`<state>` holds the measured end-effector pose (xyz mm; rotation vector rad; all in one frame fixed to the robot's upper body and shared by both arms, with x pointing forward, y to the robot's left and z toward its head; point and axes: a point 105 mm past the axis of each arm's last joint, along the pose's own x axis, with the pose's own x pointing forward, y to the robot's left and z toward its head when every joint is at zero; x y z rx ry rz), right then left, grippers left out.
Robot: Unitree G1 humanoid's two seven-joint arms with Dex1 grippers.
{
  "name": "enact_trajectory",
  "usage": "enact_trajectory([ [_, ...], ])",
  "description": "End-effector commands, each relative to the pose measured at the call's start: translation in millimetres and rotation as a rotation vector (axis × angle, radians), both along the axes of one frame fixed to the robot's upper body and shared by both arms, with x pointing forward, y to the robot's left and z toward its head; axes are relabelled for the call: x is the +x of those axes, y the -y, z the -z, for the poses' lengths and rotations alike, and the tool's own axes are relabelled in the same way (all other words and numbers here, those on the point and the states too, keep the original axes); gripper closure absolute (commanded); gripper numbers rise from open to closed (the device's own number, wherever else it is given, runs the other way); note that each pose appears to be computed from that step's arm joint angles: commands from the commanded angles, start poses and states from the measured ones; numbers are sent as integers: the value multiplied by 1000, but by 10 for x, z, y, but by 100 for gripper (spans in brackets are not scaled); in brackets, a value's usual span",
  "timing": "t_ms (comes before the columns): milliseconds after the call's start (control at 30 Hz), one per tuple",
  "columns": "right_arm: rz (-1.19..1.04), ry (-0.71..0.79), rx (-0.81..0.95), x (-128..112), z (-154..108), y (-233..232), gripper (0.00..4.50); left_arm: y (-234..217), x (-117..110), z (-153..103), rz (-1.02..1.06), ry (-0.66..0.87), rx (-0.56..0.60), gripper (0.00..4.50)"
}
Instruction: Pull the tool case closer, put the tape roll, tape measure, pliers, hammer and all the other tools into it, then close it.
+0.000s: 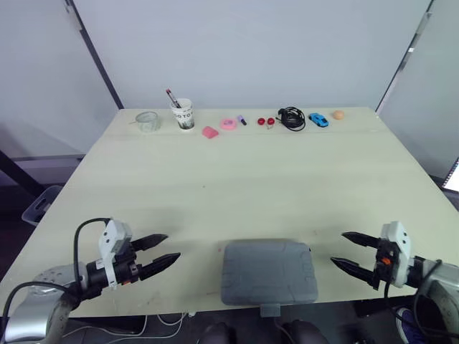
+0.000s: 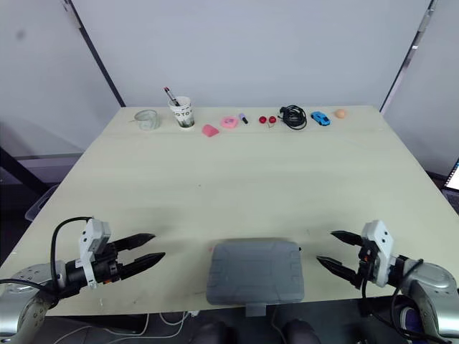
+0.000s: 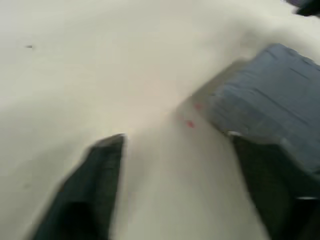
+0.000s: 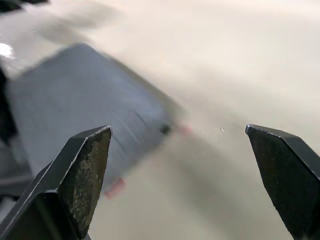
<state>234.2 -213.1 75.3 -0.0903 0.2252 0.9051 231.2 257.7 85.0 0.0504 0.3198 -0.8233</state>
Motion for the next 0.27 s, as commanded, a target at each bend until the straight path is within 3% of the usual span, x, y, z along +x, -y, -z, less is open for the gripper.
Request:
enact_trajectory([
  [33, 95, 115, -31, -71, -182, 267, 0, -117, -87, -106, -35, 33, 29, 5],
  [233, 176, 90, -78, -239, -115, 553, 0, -123, -226, 11, -88, -31, 46, 5],
  [267, 177, 78, -80, -262, -88, 566, 0, -132, -234, 41, -87, -14, 98, 5],
])
